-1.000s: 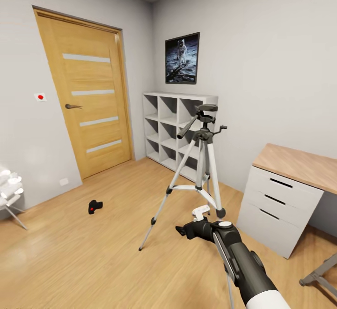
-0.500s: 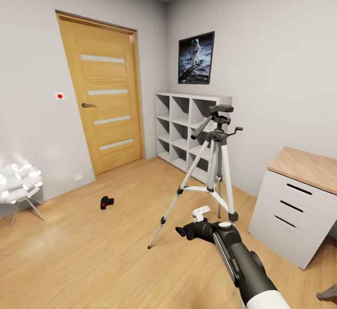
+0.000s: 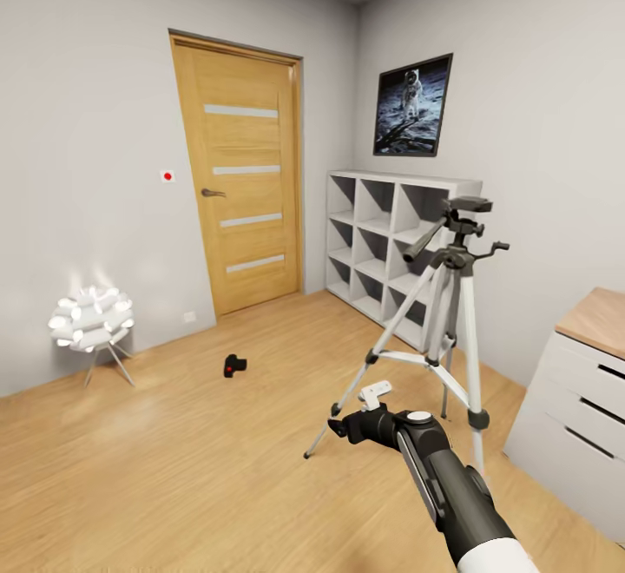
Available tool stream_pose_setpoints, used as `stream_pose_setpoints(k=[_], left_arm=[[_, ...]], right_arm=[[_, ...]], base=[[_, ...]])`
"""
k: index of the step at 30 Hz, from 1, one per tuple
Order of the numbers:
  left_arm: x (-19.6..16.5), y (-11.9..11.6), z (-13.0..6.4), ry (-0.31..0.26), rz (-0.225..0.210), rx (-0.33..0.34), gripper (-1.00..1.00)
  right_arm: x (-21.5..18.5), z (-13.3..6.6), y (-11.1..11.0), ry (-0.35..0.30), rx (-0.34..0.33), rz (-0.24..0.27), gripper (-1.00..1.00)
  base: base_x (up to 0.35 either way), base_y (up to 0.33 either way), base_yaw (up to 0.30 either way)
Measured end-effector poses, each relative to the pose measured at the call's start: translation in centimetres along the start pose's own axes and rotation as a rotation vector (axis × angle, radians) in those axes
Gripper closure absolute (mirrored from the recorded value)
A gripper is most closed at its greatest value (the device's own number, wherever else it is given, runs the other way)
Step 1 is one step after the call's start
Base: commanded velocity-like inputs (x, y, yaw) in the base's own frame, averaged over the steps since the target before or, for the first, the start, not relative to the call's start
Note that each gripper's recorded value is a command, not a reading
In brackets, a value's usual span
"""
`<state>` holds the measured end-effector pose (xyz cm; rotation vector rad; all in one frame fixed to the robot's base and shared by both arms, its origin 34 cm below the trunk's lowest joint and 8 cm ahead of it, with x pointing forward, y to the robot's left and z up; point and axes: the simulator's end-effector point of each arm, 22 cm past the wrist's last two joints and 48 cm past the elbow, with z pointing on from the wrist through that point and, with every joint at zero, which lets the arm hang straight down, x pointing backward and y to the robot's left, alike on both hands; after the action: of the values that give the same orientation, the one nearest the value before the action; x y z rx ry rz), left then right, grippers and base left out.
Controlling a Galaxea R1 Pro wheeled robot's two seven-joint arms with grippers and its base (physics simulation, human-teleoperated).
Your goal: Attach the digital camera to the camera tripod in the bedroom.
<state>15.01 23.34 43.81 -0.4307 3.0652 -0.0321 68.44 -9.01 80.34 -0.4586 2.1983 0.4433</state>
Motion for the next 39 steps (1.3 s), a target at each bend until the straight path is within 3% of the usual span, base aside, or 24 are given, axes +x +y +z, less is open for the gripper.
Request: stream_pose_setpoints(k=[4,9,39], left_arm=[[-0.01,0.06,0.0,0.0,-0.035,-0.002,-1.0],[0.01,0.12,0.0,0.0,-0.043,-0.003,-1.0],[-0.02,0.3,0.0,0.0,-0.051,-0.008,-1.0]], right_arm=[[0.08,0.02,-0.06,0.002,0.002,0.0,-1.0],[0.09,0.02,-0.12,0.001,0.003,0.003,-1.0],[-0.18,0.07,-0.39,-0.019,0.007,0.0,-1.0]], base=[[0.0,0.0,0.3],[0.0,0.0,0.3],[0.0,0.0,0.3]])
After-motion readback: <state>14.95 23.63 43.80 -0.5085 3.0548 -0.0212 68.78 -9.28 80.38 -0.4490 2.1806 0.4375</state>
